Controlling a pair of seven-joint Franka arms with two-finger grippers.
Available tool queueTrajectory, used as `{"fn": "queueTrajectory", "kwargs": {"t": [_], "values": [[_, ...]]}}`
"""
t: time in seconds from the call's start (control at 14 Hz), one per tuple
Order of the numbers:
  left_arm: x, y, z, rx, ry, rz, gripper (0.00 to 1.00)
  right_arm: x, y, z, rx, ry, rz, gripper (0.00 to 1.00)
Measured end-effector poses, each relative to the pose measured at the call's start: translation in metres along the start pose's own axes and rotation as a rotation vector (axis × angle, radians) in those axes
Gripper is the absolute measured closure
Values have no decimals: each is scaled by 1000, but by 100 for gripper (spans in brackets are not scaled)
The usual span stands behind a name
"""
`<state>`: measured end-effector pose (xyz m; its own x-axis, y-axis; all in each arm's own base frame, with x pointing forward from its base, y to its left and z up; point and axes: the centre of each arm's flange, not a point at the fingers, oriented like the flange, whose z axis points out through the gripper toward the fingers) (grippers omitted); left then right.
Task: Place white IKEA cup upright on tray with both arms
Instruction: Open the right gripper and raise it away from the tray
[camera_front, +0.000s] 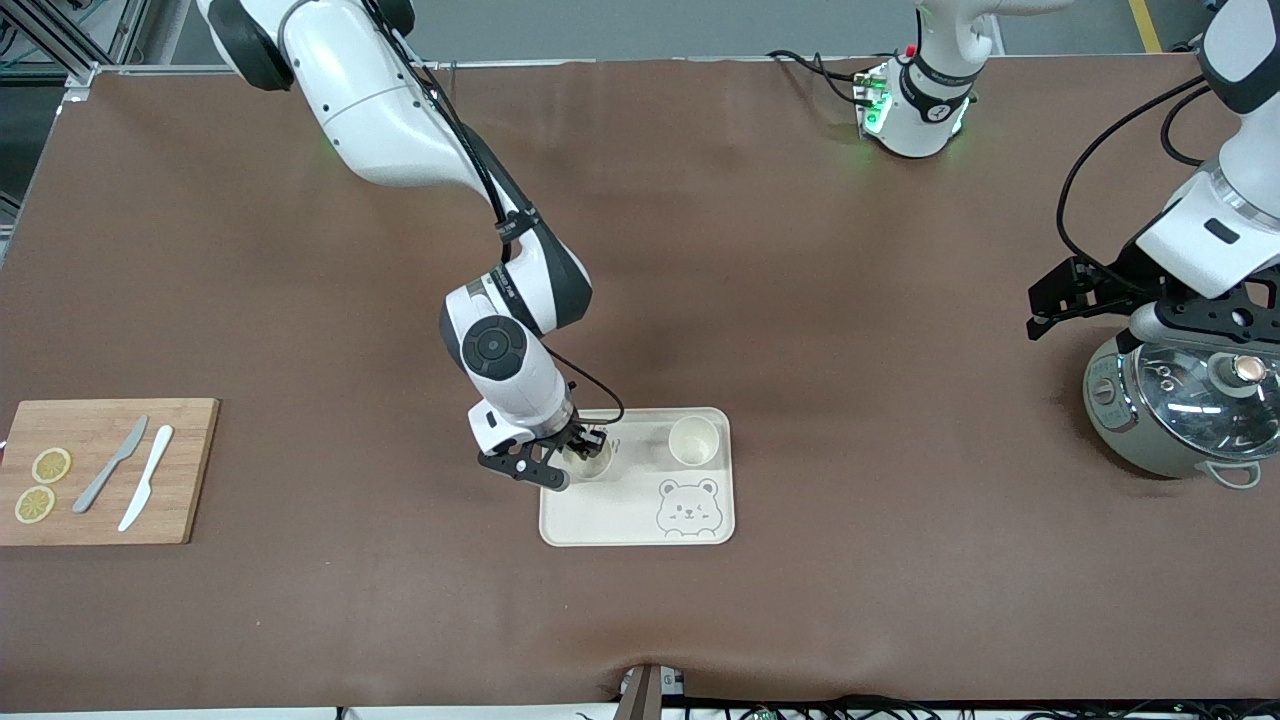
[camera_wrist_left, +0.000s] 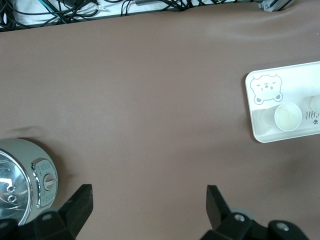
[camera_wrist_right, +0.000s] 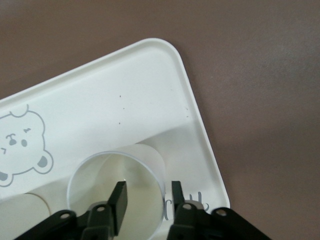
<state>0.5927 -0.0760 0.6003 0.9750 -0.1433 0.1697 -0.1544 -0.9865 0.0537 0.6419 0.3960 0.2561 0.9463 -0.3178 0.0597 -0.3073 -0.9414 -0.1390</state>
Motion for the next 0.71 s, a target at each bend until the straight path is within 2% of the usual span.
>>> {"fn": "queueTrajectory", "kwargs": {"t": [0.14,0.21,0.36,0.5,0.71], "values": [[0,0,-1,30,1,12,0,4,-1,-38,-30,-31,-5,30],[1,3,-1,41,2,23,0,6,-1,-75,-44,-51,-24,19],[1,12,-2,48,3,42,0,7,20,-187,-75,-111,-78,1],[1,11,-3,55,5,42,0,2,71,-315,-72,-149,-125,0],[2,6,-3,56,3,35,0,-18,175,-463,-32,-146,-205,0]]}}
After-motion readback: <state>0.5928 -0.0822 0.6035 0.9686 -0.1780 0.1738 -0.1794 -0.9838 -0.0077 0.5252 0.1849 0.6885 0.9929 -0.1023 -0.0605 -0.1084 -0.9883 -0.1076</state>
